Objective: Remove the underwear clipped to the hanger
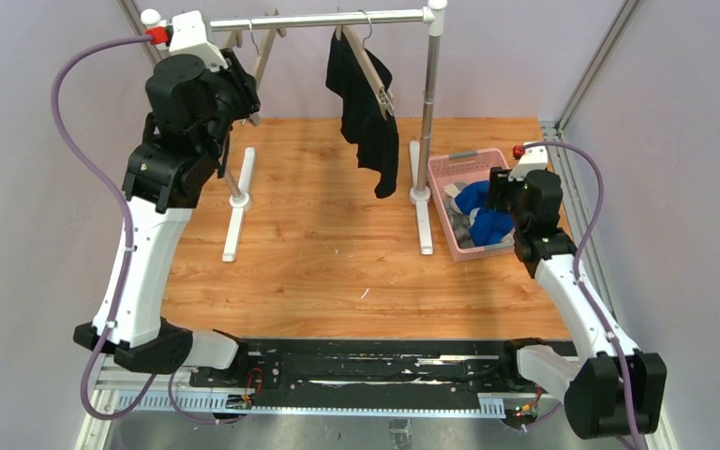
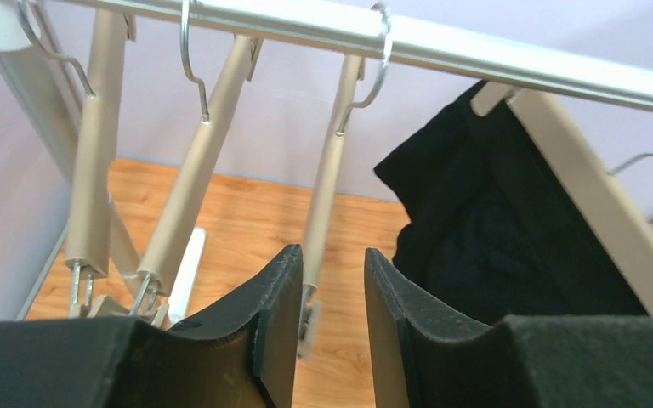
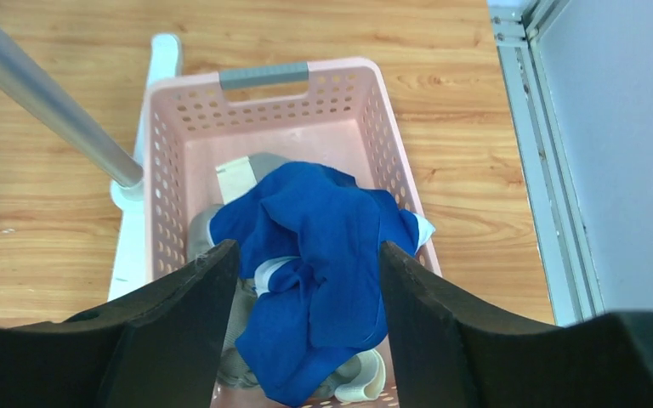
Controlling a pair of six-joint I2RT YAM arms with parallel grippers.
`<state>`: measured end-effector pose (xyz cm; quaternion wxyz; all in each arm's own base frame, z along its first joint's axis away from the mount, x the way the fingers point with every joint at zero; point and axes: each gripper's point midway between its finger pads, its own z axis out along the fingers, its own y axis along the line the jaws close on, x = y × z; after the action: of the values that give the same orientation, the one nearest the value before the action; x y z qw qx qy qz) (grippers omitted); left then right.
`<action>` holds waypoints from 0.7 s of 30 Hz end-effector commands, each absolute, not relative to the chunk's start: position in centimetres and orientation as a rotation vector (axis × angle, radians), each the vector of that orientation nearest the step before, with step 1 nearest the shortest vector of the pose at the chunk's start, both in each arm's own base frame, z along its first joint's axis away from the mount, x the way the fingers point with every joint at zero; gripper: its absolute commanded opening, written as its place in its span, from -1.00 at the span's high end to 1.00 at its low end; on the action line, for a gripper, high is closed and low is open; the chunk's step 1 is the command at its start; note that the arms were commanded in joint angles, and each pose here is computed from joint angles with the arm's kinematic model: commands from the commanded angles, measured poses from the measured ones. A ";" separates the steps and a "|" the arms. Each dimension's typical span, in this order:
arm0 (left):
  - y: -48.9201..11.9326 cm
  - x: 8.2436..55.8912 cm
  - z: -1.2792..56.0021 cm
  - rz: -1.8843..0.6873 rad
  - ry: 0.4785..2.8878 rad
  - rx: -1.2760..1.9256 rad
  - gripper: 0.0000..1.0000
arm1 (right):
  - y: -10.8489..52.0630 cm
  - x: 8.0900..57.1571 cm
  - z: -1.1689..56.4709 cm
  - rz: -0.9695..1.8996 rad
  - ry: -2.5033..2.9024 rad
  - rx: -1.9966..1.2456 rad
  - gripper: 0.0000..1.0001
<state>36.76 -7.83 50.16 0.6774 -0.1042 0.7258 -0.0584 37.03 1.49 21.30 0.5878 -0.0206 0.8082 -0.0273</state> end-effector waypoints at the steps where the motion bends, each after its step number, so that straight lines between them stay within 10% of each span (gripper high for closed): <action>1: -8.9 33.9 54.4 -0.270 1.510 -0.141 0.25 | 2.9 35.5 22.5 0.019 1.853 -0.065 -0.16; 15: -17.8 34.3 56.1 -0.696 1.401 0.147 0.35 | 15.6 34.1 31.8 0.199 1.622 -0.359 0.81; 21: -19.2 36.2 54.6 -0.692 1.467 0.157 0.36 | 18.3 35.5 33.1 0.218 1.566 -0.371 0.92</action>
<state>36.81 -18.10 52.97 0.6828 0.0517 0.6700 -0.2868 34.36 17.07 30.69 0.6582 -0.1726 0.7257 0.1019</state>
